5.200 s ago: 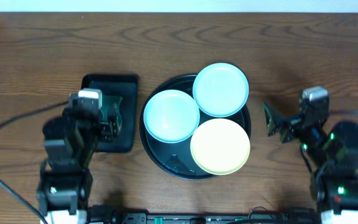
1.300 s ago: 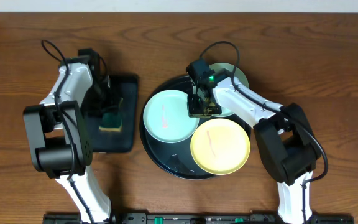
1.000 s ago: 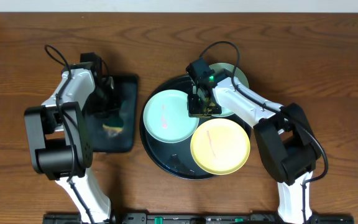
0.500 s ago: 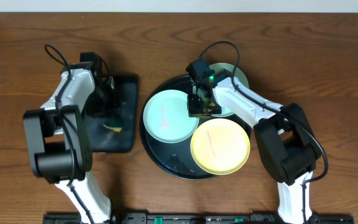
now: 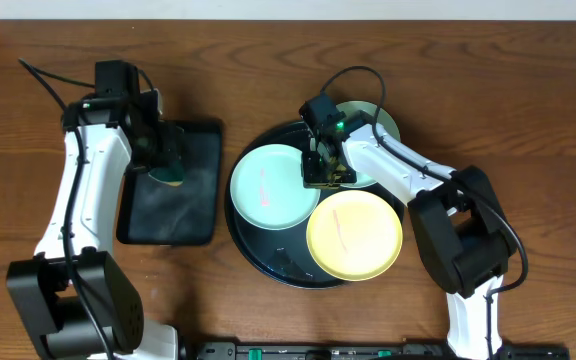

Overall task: Clean dirty plates on tray and stack at the side
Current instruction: 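Grasp the green sponge from the black tray with the left gripper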

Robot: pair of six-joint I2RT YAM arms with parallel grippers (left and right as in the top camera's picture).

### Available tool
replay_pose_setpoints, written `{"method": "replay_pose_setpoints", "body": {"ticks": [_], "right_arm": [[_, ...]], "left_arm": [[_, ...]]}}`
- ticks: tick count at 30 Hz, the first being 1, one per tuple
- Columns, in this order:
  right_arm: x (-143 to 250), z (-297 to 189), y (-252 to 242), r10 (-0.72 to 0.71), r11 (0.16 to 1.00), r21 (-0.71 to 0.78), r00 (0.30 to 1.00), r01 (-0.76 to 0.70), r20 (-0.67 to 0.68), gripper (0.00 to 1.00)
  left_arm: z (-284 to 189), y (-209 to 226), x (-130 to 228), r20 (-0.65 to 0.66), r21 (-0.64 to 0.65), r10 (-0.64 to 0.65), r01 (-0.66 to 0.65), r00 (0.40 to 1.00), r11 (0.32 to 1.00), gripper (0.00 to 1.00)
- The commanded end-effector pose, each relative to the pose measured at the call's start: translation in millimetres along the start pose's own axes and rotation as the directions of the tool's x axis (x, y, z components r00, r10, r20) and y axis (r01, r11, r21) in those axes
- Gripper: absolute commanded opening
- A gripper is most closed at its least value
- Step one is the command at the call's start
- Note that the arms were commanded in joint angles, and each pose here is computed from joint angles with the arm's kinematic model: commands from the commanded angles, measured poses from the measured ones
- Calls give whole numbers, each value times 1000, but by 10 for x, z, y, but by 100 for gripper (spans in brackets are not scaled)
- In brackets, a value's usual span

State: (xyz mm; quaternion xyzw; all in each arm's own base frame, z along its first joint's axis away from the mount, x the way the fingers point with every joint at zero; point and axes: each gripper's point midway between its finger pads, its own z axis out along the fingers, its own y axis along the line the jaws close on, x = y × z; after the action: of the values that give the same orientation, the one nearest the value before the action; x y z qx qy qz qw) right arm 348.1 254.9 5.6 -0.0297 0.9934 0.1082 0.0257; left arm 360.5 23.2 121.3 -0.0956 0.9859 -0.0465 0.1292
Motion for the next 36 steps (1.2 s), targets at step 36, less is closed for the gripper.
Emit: {"method": "replay_pose_setpoints", "body": {"ticks": [36], "right_arm": [[-12, 55, 20, -18, 1000, 23, 1000, 17, 10, 1]], "left_arm": [[5, 92, -11, 5, -49, -77, 77, 997, 996, 7]]}}
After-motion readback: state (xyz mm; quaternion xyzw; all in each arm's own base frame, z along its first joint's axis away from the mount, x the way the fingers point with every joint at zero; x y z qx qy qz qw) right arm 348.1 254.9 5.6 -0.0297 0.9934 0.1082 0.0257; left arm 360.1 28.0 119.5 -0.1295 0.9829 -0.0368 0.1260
